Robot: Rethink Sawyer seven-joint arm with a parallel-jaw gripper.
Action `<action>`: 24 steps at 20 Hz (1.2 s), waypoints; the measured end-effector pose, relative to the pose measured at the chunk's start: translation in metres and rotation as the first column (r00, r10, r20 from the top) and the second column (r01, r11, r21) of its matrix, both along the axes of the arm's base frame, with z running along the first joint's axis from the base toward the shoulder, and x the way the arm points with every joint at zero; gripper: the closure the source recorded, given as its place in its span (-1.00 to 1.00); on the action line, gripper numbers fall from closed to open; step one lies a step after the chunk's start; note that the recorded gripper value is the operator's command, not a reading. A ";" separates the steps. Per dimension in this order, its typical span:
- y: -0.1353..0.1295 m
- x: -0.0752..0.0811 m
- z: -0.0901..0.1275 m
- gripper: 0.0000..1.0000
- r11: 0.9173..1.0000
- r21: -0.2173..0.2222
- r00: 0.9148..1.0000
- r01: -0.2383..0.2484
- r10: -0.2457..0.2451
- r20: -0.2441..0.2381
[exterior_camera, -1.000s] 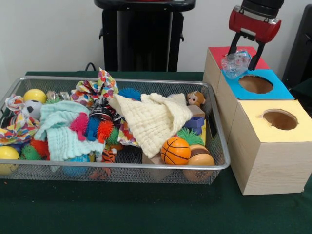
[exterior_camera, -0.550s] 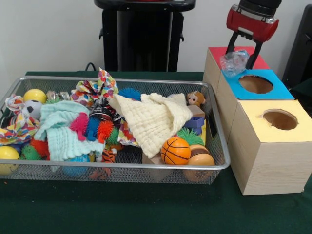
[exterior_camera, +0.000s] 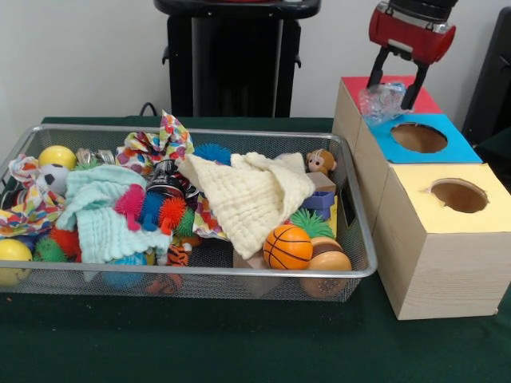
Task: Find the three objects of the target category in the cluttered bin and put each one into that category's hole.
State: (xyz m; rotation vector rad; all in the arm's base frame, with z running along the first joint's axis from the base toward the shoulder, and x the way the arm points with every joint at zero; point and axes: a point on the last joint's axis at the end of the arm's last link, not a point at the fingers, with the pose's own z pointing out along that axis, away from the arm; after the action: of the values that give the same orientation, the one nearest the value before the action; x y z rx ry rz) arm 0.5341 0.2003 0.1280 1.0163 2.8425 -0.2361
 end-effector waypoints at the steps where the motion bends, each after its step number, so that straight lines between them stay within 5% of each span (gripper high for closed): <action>1: -0.001 0.003 0.001 -1.00 1.000 0.001 1.000 0.002 -0.002 0.004; 11: -0.017 0.051 0.009 -1.00 1.000 0.013 0.998 0.022 -0.023 0.065; 24: 0.000 0.074 -0.003 -1.00 1.000 0.014 0.996 -0.004 0.003 0.085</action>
State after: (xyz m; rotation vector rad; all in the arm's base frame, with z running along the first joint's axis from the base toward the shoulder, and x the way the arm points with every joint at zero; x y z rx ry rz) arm 0.6077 0.2001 0.1251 0.9992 2.7730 -0.1678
